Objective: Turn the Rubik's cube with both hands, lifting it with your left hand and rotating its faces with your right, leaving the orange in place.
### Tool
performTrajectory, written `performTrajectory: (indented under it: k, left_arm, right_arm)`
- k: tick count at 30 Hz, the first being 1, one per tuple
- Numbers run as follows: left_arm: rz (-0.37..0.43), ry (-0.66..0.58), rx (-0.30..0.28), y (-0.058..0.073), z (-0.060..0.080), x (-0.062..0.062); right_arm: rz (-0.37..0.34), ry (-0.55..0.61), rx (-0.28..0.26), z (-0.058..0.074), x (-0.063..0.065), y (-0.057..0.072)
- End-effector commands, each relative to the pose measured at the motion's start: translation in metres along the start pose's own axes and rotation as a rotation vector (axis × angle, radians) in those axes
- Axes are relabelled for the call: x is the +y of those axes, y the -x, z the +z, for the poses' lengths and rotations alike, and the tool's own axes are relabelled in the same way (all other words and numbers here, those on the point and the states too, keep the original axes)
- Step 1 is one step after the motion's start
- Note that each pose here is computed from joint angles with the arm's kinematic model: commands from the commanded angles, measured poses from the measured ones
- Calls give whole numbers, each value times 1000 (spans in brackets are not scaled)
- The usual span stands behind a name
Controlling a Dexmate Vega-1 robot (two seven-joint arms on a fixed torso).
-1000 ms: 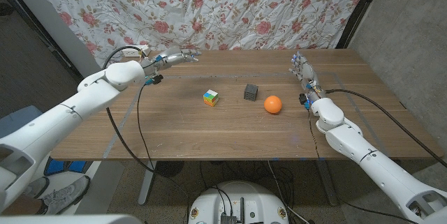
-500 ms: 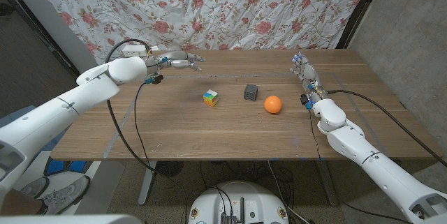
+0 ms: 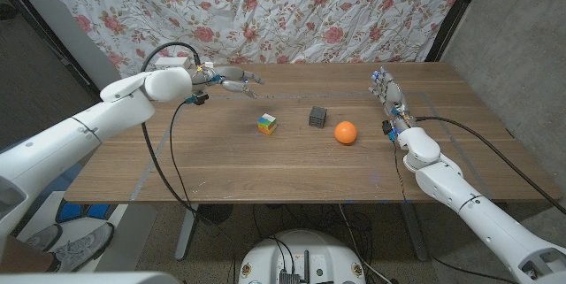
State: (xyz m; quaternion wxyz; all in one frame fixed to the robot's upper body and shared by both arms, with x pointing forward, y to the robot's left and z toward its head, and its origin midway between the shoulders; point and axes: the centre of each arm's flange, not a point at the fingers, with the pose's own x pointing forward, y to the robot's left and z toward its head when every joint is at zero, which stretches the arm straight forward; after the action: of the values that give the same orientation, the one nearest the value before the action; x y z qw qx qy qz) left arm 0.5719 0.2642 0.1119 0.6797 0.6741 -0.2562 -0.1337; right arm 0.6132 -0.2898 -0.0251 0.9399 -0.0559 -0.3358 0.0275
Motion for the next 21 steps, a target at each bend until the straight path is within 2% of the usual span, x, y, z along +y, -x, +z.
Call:
performTrajectory:
  k: [1,11,21]
  left_arm:
    - [-75,-185,0,-6,16,7]
    - [-154,-301,-7,-16,25,12]
    - [-214,-411,16,-27,35,3]
  right_arm:
    - [-8,0,5,-2,-2,3]
    - [-12,7,15,-2,1,3]
    - [-15,17,30,0,-2,3]
